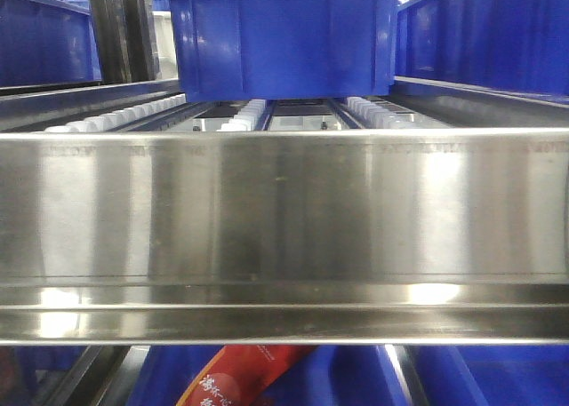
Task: Stack two boxes on right shelf middle
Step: 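Lower the boxes onto the middle shelf rollers with both grippers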
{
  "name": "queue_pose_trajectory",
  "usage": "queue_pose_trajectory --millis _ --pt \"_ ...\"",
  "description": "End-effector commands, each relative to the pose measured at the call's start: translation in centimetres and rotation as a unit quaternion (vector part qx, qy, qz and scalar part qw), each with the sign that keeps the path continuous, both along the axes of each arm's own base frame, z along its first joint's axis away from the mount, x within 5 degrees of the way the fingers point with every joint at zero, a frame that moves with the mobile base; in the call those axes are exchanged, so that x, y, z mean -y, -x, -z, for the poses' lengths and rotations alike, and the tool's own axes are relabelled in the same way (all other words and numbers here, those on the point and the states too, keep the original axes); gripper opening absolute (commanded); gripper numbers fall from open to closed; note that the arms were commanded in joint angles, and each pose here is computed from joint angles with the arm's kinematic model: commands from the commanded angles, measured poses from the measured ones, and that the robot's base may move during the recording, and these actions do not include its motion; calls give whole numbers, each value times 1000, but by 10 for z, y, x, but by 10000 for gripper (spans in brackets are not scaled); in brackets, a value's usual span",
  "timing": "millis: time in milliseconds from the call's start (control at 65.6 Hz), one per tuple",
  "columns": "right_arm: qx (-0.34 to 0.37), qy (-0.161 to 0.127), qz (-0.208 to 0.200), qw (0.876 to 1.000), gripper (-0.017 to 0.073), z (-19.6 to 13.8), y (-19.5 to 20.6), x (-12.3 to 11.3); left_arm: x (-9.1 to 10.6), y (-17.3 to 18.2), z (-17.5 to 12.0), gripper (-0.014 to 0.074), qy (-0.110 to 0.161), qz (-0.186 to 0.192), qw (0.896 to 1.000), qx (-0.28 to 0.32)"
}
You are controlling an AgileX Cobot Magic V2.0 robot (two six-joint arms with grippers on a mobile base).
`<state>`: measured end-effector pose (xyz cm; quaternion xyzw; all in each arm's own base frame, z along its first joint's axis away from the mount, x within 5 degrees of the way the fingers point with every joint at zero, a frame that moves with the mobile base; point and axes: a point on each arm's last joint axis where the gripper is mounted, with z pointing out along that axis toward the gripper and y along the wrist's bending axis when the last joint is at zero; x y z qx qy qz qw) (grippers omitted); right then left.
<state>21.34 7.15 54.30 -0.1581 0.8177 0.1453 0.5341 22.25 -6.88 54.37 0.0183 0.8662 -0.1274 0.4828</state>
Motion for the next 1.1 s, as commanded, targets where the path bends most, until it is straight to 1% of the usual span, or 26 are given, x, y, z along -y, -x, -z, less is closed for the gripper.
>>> queue_pose_trajectory --millis 0,320,442,549,594,655,670,747,777,990,1082 --pt "53 10 23 998 -153 -13 5 8 -9 3 -10 -111 -17 -26 999 40" --pt "53 10 23 998 -153 -13 5 8 -9 3 -10 -111 -17 -26 999 42" --pt "61 6 24 998 -153 -14 5 8 -9 2 -13 -111 -12 -25 998 58" --pt "40 0 14 999 -153 -11 7 6 -8 2 -13 -111 -12 -24 998 62" --pt "19 -10 19 1000 -153 -8 5 6 -8 0 -11 -111 -30 -17 998 55" --pt "-21 -18 24 999 -153 -1 2 4 -7 -6 -4 -111 -63 -10 997 34" --pt "-29 -17 24 999 -153 1 2 4 -7 -8 -2 -111 -70 -9 997 31" --pt "-72 -2 21 997 -153 12 -7 2 -5 -23 7 -111 -89 -15 996 17" --pt "-89 4 19 996 -153 18 -14 0 -4 -30 11 -111 -95 -16 995 9" --pt "-146 19 20 989 -153 48 -56 -10 9 -75 46 -111 -121 -15 991 -47" --pt "-178 28 20 983 -153 67 -74 -14 12 -90 59 -111 -134 -17 989 -65"
